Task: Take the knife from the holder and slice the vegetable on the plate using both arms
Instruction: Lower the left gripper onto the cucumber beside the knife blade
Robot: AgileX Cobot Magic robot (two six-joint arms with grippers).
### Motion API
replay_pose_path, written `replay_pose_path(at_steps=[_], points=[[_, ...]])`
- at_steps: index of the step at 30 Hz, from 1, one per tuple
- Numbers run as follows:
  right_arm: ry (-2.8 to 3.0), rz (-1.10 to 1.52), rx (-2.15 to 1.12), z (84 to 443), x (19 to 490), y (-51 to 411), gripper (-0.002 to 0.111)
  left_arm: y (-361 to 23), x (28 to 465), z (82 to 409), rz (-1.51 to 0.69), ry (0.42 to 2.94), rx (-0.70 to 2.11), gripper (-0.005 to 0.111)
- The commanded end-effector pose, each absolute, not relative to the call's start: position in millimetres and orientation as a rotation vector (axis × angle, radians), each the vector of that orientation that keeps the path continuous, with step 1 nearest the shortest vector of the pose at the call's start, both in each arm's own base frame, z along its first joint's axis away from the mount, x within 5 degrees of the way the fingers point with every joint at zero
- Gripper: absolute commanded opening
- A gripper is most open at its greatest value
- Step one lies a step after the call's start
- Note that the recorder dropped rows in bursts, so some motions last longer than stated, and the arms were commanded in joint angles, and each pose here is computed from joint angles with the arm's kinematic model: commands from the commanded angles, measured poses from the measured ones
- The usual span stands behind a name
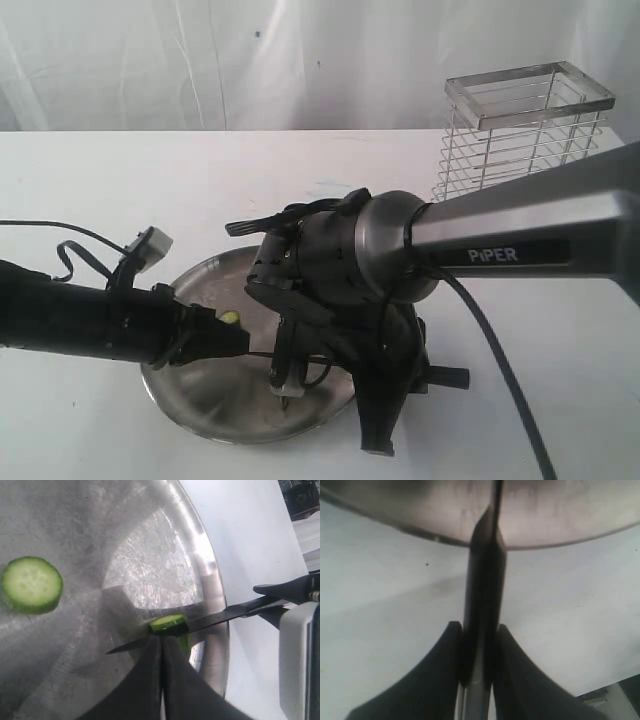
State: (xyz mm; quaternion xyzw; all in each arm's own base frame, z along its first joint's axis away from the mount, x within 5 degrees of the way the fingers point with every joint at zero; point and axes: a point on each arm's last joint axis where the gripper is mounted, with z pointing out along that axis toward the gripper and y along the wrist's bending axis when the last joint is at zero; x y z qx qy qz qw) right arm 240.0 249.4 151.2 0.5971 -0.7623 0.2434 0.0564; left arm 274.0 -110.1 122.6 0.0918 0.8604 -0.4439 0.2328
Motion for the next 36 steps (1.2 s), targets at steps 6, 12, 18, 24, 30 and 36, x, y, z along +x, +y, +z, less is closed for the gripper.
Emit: replay_pose_path(at_steps=[6,12,18,24,30,36], points=[[-2.304,0.755,1.82,154.7,239.8,247.7,0.0,-120.2,278.5,124.1,-1.251,2.336,0.282,0.001],[-2.304,0.755,1.82,154.7,239.8,247.7,0.0,-137.4,280.2,118.2,-1.073,2.416,0.353,0.001],[-2.306,0.756,1.818,154.7,239.8,247.7,0.0,-140.3,284.7,92.4,-0.92,2.53,0.352,0.001],[-2.315,0.73,1.806,154.1,238.3,248.3,0.0,-141.5,283.8,89.3,-0.947,2.538,0.344,0.001],[-2.37,0.703,1.797,166.1,236.2,247.7,0.0,-140.7,284.7,119.0,-0.933,2.464,0.347,0.001],[-2.422,0.628,1.758,171.0,231.5,248.8,0.0,-139.1,275.8,135.1,-0.926,2.499,0.421,0.001]])
